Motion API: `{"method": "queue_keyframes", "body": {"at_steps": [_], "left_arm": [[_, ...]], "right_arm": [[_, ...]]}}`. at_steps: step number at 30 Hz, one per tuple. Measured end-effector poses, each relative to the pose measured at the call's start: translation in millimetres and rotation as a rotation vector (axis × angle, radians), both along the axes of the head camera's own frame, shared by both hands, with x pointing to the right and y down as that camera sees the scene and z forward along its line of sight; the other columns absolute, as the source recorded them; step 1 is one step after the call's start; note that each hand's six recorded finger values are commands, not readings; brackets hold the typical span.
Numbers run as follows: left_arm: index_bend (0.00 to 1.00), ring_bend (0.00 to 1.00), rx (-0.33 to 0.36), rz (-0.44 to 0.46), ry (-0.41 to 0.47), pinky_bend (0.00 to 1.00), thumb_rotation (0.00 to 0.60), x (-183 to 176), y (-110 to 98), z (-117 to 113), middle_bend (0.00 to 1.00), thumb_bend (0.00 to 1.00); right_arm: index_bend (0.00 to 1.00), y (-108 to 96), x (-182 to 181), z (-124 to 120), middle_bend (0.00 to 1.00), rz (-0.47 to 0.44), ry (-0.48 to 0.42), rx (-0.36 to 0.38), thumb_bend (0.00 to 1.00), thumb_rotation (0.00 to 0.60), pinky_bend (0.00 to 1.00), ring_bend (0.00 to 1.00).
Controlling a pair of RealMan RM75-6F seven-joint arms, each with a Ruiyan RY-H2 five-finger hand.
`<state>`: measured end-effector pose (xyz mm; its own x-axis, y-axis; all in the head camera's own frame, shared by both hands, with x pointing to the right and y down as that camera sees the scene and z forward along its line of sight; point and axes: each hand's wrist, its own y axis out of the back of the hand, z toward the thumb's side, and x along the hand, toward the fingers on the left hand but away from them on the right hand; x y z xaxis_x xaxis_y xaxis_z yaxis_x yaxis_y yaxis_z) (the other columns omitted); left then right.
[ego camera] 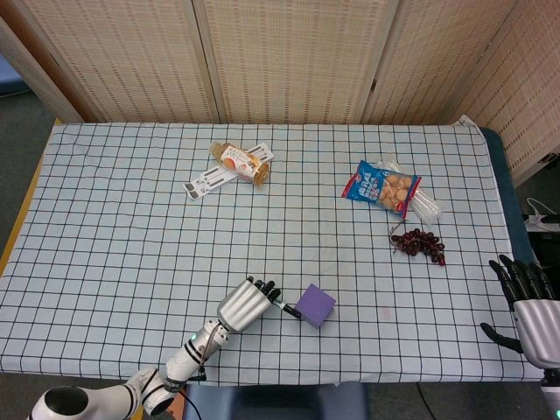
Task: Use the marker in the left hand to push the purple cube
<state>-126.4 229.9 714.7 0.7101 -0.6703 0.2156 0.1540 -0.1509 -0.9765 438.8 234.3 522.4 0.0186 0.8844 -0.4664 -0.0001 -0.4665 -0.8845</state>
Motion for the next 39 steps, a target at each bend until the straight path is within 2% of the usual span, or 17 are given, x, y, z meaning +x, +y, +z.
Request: {"method": "queue_keyframes", "body": {"at_steps": [4, 7, 14, 17, 21, 25, 28, 34, 39], "left_arm": [[0.80, 0.73, 0.029, -0.021, -0.070, 0.85, 0.600, -45, -5, -2, 0.84, 0.63], [0.79, 0.73, 0.039, -0.057, -0.156, 0.85, 0.600, -95, -6, -2, 0.84, 0.62], [0.76, 0.73, -0.012, -0.210, -0.319, 0.83, 0.600, -209, 8, 0, 0.79, 0.61], [0.72, 0.72, -0.035, -0.253, -0.361, 0.82, 0.600, -239, 18, -2, 0.76, 0.60], [0.51, 0.68, -0.048, -0.270, -0.372, 0.80, 0.600, -250, 22, -2, 0.65, 0.56], [0.31, 0.55, -0.085, -0.273, -0.365, 0.70, 0.600, -248, 24, 2, 0.45, 0.49], [0.22, 0.43, -0.113, -0.279, -0.359, 0.62, 0.600, -247, 26, 2, 0.33, 0.46], [0.13, 0.22, -0.148, -0.323, -0.329, 0.44, 0.600, -247, 26, -5, 0.20, 0.42], [0.07, 0.06, -0.175, -0.403, -0.251, 0.27, 0.600, -249, 26, -26, 0.10, 0.40]], "right_arm": [[0.00, 0, 0, 0, 0.00, 0.002, 0.003, 0.005, 0.07, 0.600, 0.00, 0.00], [0.00, -1, 0, 0, 0.00, 0.004, 0.008, 0.007, 0.07, 0.600, 0.00, 0.00], [0.00, -1, -5, 6, 0.00, -0.003, 0.009, -0.001, 0.07, 0.600, 0.00, 0.00], [0.00, -1, -8, 10, 0.00, -0.009, 0.010, -0.012, 0.07, 0.600, 0.00, 0.00], [0.00, -1, -12, 15, 0.00, -0.018, 0.009, -0.025, 0.07, 0.600, 0.00, 0.00], [0.00, -1, -13, 14, 0.00, -0.017, 0.008, -0.017, 0.07, 0.600, 0.00, 0.00], [0.00, -1, -11, 13, 0.00, -0.012, 0.011, -0.016, 0.07, 0.600, 0.00, 0.00], [0.00, -1, -10, 13, 0.00, -0.008, 0.017, -0.015, 0.07, 0.600, 0.00, 0.00], [0.00, -1, -9, 12, 0.00, -0.002, 0.022, -0.011, 0.07, 0.600, 0.00, 0.00]]}}
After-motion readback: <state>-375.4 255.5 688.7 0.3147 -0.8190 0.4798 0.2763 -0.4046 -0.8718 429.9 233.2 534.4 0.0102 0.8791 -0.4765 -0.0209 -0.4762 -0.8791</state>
